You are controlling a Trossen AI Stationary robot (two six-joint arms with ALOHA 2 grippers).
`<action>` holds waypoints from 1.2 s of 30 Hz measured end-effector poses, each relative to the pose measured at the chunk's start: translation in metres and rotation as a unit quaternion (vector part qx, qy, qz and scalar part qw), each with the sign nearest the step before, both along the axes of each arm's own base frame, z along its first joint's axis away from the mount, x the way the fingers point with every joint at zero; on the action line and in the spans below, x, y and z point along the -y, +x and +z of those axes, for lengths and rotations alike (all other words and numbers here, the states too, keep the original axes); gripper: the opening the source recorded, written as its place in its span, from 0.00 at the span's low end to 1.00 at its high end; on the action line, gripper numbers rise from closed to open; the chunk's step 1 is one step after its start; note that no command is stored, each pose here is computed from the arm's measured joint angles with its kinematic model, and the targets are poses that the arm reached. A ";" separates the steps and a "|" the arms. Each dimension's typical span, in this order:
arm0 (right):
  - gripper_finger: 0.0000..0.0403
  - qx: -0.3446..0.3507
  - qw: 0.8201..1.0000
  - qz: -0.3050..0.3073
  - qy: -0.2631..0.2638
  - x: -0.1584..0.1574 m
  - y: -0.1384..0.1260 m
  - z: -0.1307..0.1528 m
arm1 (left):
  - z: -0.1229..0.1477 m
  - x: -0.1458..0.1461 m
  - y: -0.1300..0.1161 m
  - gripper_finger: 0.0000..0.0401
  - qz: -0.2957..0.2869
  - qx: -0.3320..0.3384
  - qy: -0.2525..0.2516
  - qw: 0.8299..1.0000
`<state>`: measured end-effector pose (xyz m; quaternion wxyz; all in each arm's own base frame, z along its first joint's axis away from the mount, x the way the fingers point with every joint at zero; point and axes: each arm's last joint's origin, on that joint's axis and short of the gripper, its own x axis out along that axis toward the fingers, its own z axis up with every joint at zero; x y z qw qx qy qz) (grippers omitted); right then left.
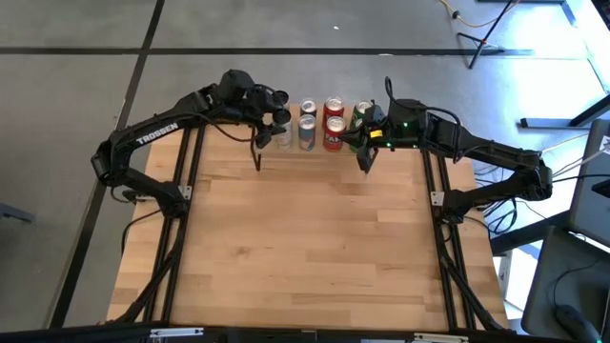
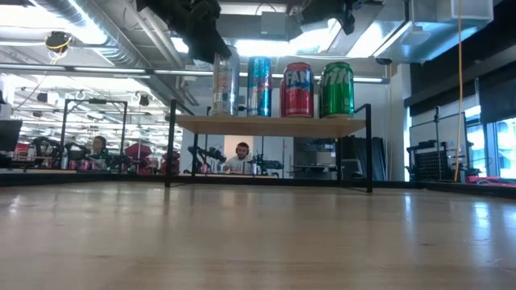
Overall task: Place canned beverage on shelf
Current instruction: Put the black soda can on the shelf aligned with the other black soda can, then return to Home Position
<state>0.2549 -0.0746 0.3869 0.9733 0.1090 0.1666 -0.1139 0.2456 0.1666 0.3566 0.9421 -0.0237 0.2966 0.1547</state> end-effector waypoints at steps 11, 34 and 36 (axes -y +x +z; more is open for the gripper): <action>0.02 0.003 1.000 0.008 0.002 0.000 0.000 0.000 | 0.047 0.024 -0.033 0.75 0.012 0.102 0.048 0.994; 0.02 0.098 0.994 0.047 0.034 -0.026 -0.052 -0.025 | 0.038 0.123 -0.044 0.03 -0.101 0.227 -0.057 0.967; 0.02 0.106 0.993 0.045 0.039 -0.029 -0.065 -0.034 | 0.025 0.128 -0.054 0.02 -0.097 0.254 -0.066 0.960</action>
